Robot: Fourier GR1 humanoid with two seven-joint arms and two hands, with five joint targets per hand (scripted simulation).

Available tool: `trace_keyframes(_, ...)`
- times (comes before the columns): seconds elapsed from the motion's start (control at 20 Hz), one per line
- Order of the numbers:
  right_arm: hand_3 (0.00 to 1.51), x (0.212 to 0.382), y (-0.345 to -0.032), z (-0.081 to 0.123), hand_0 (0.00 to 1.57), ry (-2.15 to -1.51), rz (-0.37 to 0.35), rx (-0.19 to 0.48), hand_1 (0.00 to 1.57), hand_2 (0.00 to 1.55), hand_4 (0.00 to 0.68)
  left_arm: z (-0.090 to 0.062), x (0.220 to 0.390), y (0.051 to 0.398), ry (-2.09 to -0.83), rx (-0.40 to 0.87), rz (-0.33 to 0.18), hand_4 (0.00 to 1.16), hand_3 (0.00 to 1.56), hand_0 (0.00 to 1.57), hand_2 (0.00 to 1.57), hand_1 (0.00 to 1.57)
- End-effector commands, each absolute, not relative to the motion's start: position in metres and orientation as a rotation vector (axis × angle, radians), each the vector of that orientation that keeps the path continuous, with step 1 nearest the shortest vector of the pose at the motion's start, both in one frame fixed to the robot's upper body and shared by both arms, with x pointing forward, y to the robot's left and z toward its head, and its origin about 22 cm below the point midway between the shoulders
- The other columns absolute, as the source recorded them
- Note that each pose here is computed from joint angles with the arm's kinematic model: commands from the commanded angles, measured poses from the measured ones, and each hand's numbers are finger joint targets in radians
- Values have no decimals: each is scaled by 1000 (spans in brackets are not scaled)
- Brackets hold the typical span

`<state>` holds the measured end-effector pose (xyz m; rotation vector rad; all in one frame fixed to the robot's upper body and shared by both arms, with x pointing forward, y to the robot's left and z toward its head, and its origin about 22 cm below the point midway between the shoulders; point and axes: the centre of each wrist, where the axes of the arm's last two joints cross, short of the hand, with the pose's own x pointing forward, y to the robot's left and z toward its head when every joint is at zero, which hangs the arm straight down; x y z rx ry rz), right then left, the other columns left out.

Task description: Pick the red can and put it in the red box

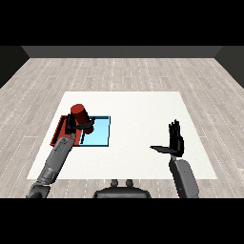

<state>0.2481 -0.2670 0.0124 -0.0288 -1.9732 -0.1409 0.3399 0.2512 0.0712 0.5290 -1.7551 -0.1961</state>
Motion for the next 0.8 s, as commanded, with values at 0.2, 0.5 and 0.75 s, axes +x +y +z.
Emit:
trace_keyframes(0.2, 0, 246, -276, -13, 0, -1967, -83, -67, 0, 0, 0, 44, 364, 341, -1479, 714, -131, 1101, 1457, 1571, 1560, 1571)
trace_keyframes(0.5, 0, 252, -286, 7, 0, -2007, -90, -53, 0, 0, 0, -15, 355, 368, -1311, 784, -105, 1064, 1490, 1571, 1571, 1571)
trace_keyframes(0.75, 0, 251, -287, -2, 0, -2028, -65, -73, 0, 0, 0, -41, 342, 378, -1083, 885, -137, 939, 1208, 1005, 1064, 1005)
